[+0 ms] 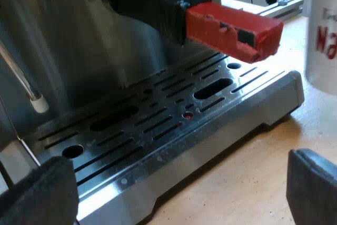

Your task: Place mug into machine

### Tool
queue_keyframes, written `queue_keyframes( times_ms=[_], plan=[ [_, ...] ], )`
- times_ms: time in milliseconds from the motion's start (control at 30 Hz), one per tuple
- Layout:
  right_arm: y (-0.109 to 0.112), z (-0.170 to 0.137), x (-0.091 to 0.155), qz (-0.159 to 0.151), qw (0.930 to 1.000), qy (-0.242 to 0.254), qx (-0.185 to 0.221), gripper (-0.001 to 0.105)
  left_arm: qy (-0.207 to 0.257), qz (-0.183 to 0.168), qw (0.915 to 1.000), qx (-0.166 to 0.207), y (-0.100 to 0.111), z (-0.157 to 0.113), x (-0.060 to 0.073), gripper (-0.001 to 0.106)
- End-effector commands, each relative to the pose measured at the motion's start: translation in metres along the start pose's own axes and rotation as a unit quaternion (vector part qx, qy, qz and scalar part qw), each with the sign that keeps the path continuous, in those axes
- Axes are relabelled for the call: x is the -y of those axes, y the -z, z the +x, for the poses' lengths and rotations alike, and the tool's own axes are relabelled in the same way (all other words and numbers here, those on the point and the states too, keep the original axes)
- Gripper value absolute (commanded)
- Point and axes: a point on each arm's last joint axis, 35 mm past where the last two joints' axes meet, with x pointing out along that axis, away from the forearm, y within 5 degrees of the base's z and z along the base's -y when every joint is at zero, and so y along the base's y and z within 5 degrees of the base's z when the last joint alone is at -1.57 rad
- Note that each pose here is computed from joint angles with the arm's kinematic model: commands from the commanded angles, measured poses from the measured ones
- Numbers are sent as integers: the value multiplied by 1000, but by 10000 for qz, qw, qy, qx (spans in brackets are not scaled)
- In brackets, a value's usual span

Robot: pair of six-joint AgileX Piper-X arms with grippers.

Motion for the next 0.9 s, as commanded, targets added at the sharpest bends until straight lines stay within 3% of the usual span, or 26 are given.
queue_keyframes(
  times_ms=[33,267,500,567,900],
  plan=[
    [-16,10,-6,47,9988,132,476,0,-23,-34,9999,154,-4,0,1,81],
    [-25,47,-16,243,9959,194,850,0,-23,-34,9999,154,-4,0,1,81],
    [-33,66,-21,209,9969,173,742,0,-23,-34,9999,154,-4,0,1,81],
    [-47,95,-27,220,9966,186,766,0,-23,-34,9999,154,-4,0,1,81],
    [-62,139,-38,188,9975,167,662,0,79,-32,9999,138,-4,0,1,81]
  ],
)
